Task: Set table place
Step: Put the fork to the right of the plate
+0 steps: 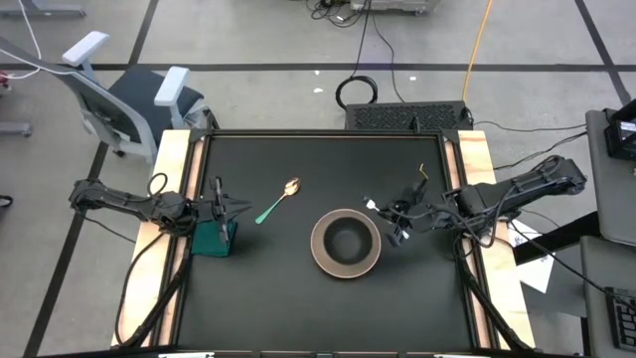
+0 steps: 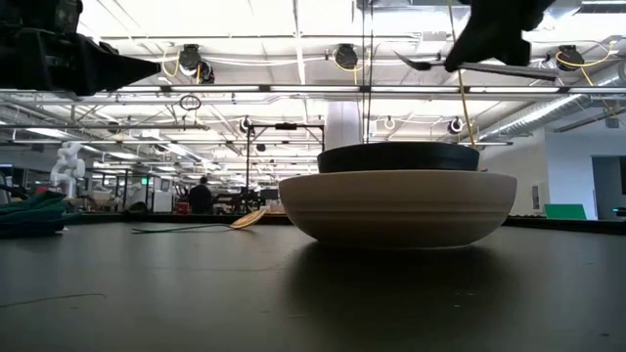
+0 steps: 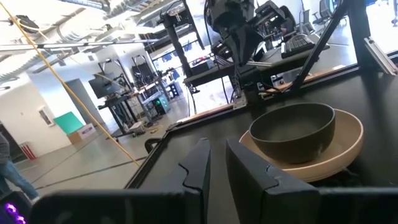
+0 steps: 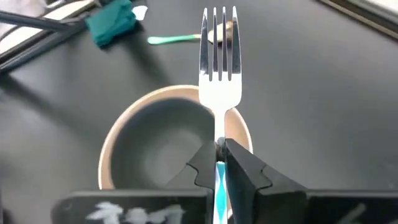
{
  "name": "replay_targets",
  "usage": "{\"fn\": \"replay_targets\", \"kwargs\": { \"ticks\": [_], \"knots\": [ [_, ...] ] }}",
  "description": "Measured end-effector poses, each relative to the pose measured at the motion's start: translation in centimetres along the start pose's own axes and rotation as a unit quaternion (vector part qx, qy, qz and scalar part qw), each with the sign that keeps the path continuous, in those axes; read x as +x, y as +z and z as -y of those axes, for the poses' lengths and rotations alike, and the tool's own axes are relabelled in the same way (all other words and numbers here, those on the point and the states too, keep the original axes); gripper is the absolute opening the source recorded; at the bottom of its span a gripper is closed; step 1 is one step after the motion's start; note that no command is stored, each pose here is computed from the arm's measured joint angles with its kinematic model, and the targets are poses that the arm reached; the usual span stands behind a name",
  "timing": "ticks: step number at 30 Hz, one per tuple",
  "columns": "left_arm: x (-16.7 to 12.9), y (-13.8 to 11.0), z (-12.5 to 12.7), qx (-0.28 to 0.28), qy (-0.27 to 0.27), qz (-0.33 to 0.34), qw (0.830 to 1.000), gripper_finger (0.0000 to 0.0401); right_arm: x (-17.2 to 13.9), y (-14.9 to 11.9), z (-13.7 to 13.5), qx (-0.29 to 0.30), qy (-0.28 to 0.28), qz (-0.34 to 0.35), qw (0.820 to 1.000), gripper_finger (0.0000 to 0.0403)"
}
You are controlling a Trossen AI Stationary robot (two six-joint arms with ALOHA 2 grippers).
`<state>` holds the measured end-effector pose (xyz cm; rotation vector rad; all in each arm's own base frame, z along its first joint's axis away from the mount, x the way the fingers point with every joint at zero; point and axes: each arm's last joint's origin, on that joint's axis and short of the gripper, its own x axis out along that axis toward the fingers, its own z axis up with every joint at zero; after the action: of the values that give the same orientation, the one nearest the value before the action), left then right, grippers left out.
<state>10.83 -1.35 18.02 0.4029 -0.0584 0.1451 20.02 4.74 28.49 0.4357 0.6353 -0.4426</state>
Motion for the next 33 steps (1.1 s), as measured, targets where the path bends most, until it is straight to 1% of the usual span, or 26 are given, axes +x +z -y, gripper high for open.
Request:
{"fn": "replay_targets", "kwargs": {
  "ticks": [4,7,11,16,19,22,25,28,30,33],
  "knots": [
    [0.0,-0.1,0.0,-0.005,-0.002,-0.004,1.0,0.0058,-0.2,-0.7,0.4,0.034,-0.03,-0.017,0.999,0.001],
    [0.0,-0.2,0.1,-0.003,-0.004,-0.009,1.0,0.0058,-0.2,-1.0,0.3,0.068,-0.035,-0.023,0.997,0.001],
    [0.0,-0.2,0.1,-0.003,-0.004,-0.01,1.0,0.0058,-0.3,-1.6,0.0,0.098,-0.037,-0.034,0.994,0.001],
    [0.0,-0.2,0.1,-0.003,-0.004,-0.01,1.0,0.0058,-0.8,-2.7,0.3,0.135,-0.066,-0.063,0.987,0.001],
    [0.0,-0.2,0.1,-0.003,-0.004,-0.01,1.0,0.0058,-1.1,-3.5,0.7,0.162,-0.102,-0.083,0.978,0.001],
    [0.0,-0.2,0.1,-0.003,-0.004,-0.01,1.0,0.0058,-1.1,-4.2,1.0,0.194,-0.138,-0.108,0.965,0.001],
    [0.0,-0.2,0.1,-0.003,-0.004,-0.01,1.0,0.0058,-0.5,-4.7,0.6,0.215,-0.148,-0.134,0.956,0.001],
    [0.0,-0.2,0.1,-0.003,-0.004,-0.01,1.0,0.0058,0.5,-5.2,0.0,0.225,-0.155,-0.163,0.948,0.001],
    [0.0,-0.2,0.1,-0.001,-0.004,-0.009,1.0,0.0058,1.2,-5.6,-0.3,0.23,-0.17,-0.188,0.94,0.001],
    [0.0,-0.2,0.1,-0.001,-0.004,-0.009,1.0,0.0058,2.1,-6.2,-0.6,0.228,-0.193,-0.196,0.934,0.001]
  ]
}}
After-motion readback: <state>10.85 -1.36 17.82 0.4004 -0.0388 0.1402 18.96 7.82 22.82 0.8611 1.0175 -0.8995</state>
